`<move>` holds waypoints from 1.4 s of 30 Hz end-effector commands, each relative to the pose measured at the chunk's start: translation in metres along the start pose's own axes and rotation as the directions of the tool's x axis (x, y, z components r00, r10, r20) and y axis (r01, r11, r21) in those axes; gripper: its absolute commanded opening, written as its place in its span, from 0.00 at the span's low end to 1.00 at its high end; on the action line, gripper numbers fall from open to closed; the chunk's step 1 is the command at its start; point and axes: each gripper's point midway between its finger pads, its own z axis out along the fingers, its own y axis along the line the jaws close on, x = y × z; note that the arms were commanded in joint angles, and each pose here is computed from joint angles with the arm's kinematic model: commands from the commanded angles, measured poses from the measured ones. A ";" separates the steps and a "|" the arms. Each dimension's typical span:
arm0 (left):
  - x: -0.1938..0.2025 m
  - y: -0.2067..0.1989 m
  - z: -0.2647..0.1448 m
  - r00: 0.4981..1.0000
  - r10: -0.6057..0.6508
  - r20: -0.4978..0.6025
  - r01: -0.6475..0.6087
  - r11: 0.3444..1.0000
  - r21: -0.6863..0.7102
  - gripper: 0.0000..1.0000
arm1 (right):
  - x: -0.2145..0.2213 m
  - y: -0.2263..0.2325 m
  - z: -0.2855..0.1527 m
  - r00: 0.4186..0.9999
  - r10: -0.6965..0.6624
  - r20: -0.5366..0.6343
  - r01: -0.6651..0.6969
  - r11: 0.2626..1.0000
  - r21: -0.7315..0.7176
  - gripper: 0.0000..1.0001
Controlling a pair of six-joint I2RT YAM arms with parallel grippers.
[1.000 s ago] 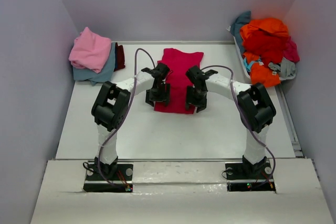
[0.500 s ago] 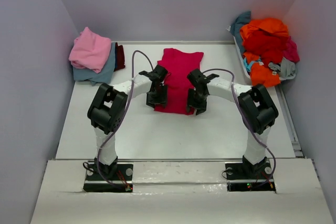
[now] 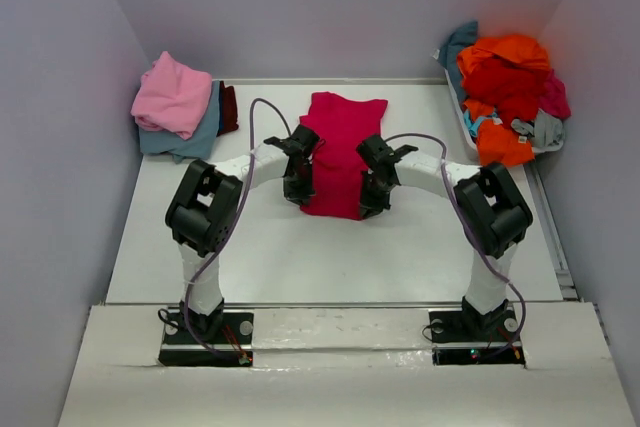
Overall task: Fold and stack the t-shirts
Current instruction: Grab one side of the 2/3 rectangular tshirt with both arms
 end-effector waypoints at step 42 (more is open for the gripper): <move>0.084 -0.010 -0.149 0.968 0.035 0.250 0.004 0.988 -0.153 0.06 | 0.069 -0.008 -0.158 0.967 -0.106 0.232 0.093 0.994 0.063 0.07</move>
